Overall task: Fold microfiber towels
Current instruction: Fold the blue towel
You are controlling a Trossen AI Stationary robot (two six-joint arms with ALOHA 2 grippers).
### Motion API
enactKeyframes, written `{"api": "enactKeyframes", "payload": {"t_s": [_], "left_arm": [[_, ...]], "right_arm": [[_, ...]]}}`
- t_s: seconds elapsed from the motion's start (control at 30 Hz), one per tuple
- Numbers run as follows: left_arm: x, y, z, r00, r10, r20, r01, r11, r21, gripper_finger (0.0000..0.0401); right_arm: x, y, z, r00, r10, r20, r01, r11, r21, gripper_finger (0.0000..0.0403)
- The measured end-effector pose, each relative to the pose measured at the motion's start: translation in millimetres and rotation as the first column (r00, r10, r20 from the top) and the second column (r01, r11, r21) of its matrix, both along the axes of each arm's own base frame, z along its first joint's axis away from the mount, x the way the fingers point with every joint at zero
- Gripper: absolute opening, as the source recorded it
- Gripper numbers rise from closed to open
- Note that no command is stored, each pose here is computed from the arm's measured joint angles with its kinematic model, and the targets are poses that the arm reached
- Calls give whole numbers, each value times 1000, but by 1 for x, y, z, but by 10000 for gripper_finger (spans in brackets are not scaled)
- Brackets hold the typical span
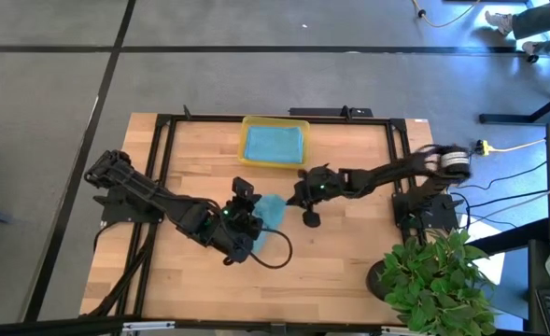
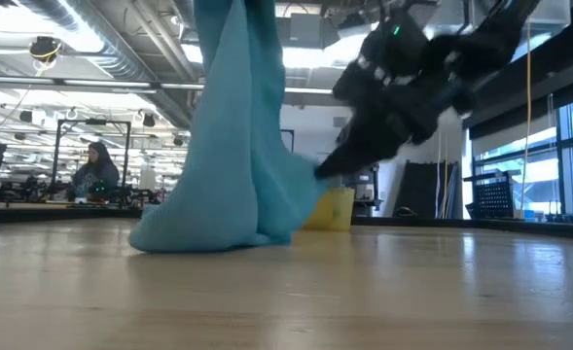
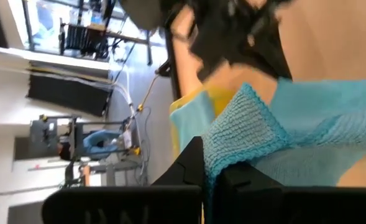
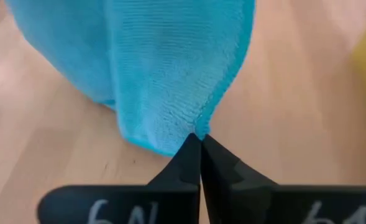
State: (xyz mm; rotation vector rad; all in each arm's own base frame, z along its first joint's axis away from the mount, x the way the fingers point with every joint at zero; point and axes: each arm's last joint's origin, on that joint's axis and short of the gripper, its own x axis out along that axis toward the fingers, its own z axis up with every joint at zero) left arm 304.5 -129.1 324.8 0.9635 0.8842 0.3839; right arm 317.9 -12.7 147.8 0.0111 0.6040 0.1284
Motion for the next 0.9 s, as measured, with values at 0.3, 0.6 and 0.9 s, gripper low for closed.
{"api": "enactKeyframes", "payload": {"t_s": [0.3,0.6,0.9], "left_arm": [[-30,17,38,989,44,141,-23,989,-144,0],[-51,45,43,985,84,152,-24,934,-357,5],[-40,68,24,982,135,130,-80,929,-361,38]], "right_arm": [[-49,-2,86,988,-99,122,113,986,-119,2],[-94,-2,134,952,-168,257,212,965,-152,1],[-110,-1,150,929,-168,329,224,965,-138,0]]}}
